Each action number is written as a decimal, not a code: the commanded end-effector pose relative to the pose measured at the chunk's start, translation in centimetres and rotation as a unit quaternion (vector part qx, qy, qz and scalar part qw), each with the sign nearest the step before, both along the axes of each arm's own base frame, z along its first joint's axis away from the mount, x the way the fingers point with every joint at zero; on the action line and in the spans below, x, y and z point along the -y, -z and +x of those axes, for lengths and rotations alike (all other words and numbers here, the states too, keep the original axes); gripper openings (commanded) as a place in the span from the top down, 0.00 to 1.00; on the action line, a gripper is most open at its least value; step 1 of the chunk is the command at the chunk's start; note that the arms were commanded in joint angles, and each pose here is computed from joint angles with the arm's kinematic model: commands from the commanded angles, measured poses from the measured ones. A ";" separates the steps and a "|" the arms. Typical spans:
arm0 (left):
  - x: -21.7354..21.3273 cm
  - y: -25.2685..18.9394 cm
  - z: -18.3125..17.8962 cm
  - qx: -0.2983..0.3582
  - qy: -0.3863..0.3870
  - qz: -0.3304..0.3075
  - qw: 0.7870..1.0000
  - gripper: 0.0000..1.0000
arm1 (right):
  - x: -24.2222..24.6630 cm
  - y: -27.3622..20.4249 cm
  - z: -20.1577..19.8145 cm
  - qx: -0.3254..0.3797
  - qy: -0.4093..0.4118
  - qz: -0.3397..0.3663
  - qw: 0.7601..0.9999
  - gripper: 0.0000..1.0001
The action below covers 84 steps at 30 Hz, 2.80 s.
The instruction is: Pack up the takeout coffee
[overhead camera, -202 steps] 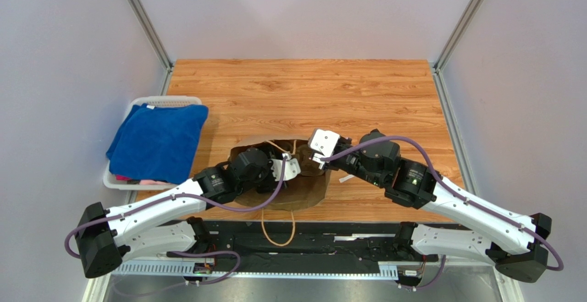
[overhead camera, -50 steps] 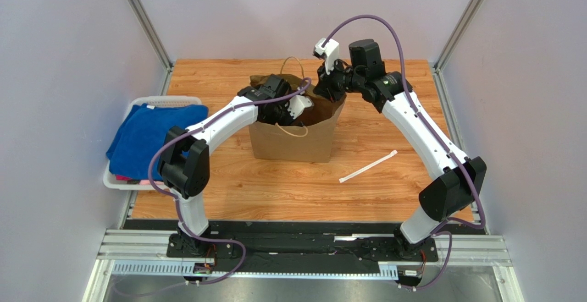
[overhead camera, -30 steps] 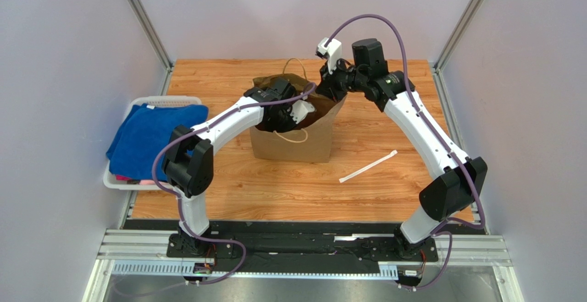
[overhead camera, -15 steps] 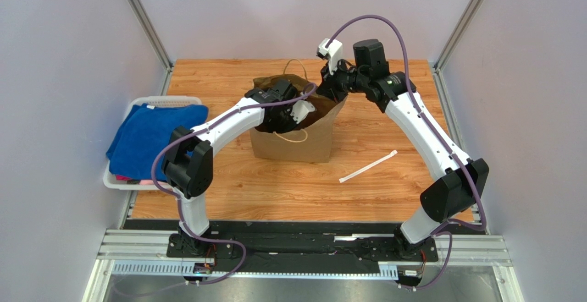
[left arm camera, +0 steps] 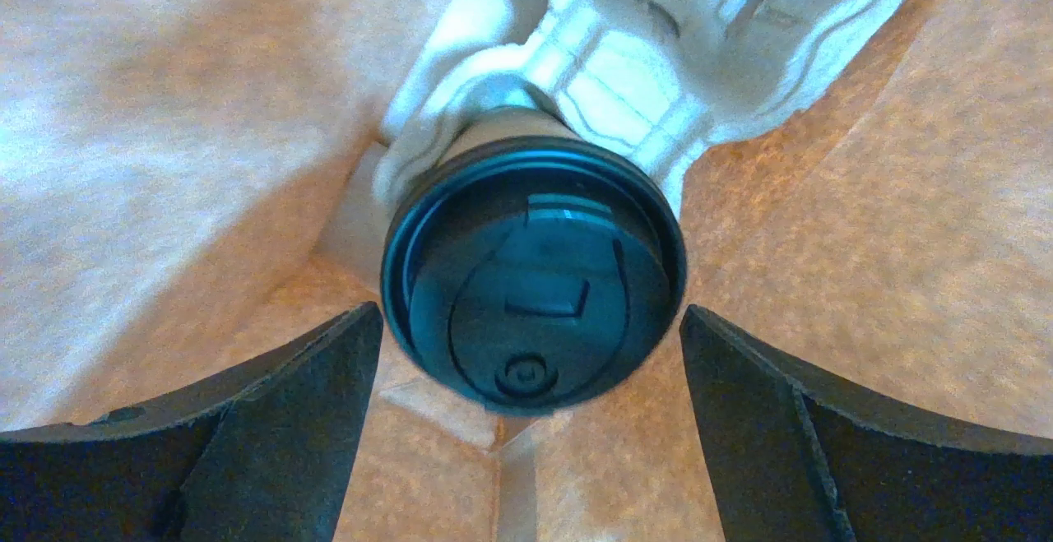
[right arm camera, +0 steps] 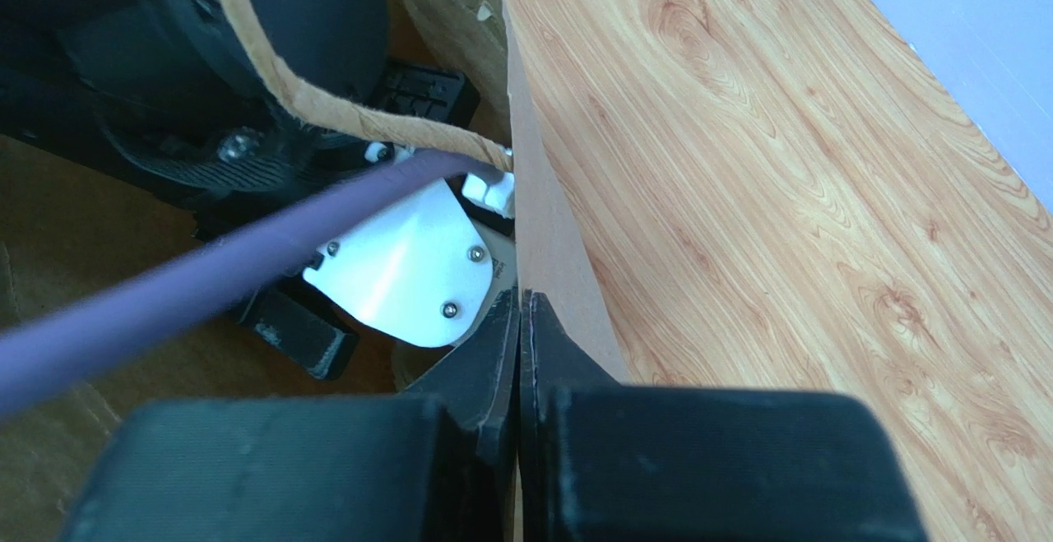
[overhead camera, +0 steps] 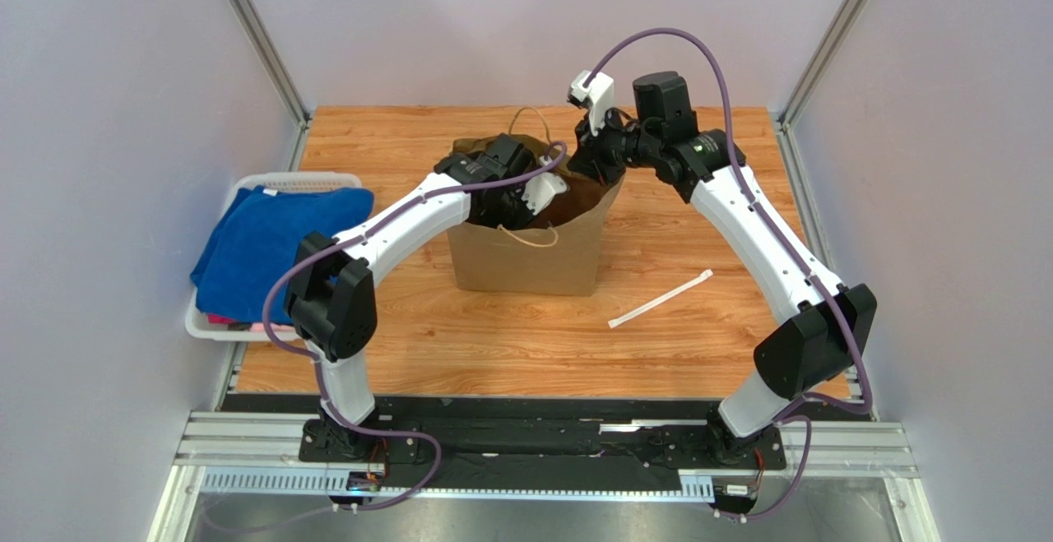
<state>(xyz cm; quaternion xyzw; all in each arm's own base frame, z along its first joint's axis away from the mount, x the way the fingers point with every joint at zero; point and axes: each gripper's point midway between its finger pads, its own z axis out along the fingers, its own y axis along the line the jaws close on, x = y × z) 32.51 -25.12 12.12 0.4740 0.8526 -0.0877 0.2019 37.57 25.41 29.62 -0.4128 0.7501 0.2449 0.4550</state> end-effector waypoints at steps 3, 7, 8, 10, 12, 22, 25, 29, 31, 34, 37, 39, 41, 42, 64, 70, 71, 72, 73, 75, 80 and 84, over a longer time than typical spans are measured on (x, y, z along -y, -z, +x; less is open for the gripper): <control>1.2 -5.9 0.2 0.048 -0.003 -0.057 0.997 0.01 | 0.4 -1.0 -0.2 0.015 0.002 0.004 1.000 1.00; 1.4 -6.8 -0.1 0.051 0.000 -0.068 0.996 0.01 | 0.4 -1.1 -0.2 0.017 0.003 0.005 1.000 1.00; 1.5 -7.4 -0.2 0.054 0.001 -0.075 0.996 0.01 | 0.4 -1.1 -0.2 0.017 0.002 0.004 1.000 1.00; 1.5 -8.0 -0.3 0.058 0.001 -0.082 0.995 0.01 | 0.5 -1.1 -0.3 0.017 0.002 0.004 1.000 1.00; 1.5 -8.6 -0.5 0.054 -0.002 -0.087 0.995 0.01 | 0.3 -1.1 -0.3 0.019 -0.002 0.005 1.000 1.00; 1.9 -12.4 -1.3 0.054 -0.002 -0.114 0.992 0.01 | 0.2 -1.0 -0.5 0.023 -0.006 0.002 1.000 1.00; 1.7 -13.7 -1.2 0.066 -0.004 -0.117 0.991 0.01 | 0.2 -1.1 -0.6 0.024 -0.007 0.001 1.000 1.00; 1.4 -15.2 -1.3 0.077 -0.013 -0.124 0.989 0.01 | 0.2 -1.1 -0.6 0.025 -0.008 0.000 1.000 1.00; 1.3 -16.4 -1.4 0.088 -0.014 -0.132 0.987 0.01 | 0.2 -1.1 -0.6 0.026 -0.009 0.001 1.000 1.00; 1.3 -18.0 -1.6 0.104 -0.011 -0.148 0.983 0.01 | 0.2 -1.0 -0.6 0.026 -0.008 0.001 1.000 1.00; 1.3 -20.0 -1.9 0.121 -0.009 -0.172 0.978 0.01 | 0.0 -1.1 -0.7 0.028 -0.010 0.001 1.000 1.00; 1.1 -21.3 -1.7 0.139 -0.011 -0.185 0.973 0.01 | 0.0 -1.3 -0.7 0.030 -0.008 0.001 1.000 0.99; 0.8 -22.6 -1.6 0.155 -0.014 -0.194 0.969 0.01 | 0.0 -1.5 -0.7 0.032 -0.006 0.001 0.999 0.97; 0.5 -23.6 -1.3 0.167 -0.019 -0.201 0.965 0.01 | 0.0 -1.5 -0.6 0.033 -0.004 0.000 0.999 0.94; -2.0 -31.4 -1.9 0.213 -0.050 -0.323 0.921 0.01 | 0.9 -11.9 -2.0 0.119 0.020 0.062 0.991 0.26; -3.4 -32.1 -0.9 0.201 -0.073 -0.347 0.913 0.01 | 5.5 -12.5 -5.4 0.137 0.025 0.041 0.989 0.24; -4.2 -31.9 -0.4 0.196 -0.086 -0.348 0.913 0.01 | 6.5 -12.7 -7.5 0.138 0.017 0.037 0.990 0.24; -4.3 -31.9 -0.5 0.185 -0.087 -0.358 0.911 0.01 | 7.5 -11.8 -8.1 0.146 0.008 0.014 0.989 0.24; -4.6 -31.7 -0.3 0.182 -0.089 -0.359 0.911 0.01 | 8.8 -9.8 -8.5 0.132 0.012 -0.007 0.991 0.24; -5.3 -31.3 0.0 0.159 -0.109 -0.374 0.907 0.01 | 10.7 -7.3 -11.1 0.121 0.004 -0.042 0.992 0.25; -6.6 -30.5 0.7 0.155 -0.124 -0.374 0.906 0.01 | 14.6 3.4 -15.1 0.078 -0.067 -0.177 0.979 0.28; -6.9 -29.5 0.7 0.138 -0.130 -0.370 0.910 0.01 | 15.9 9.2 -16.0 0.046 -0.139 -0.248 0.958 0.34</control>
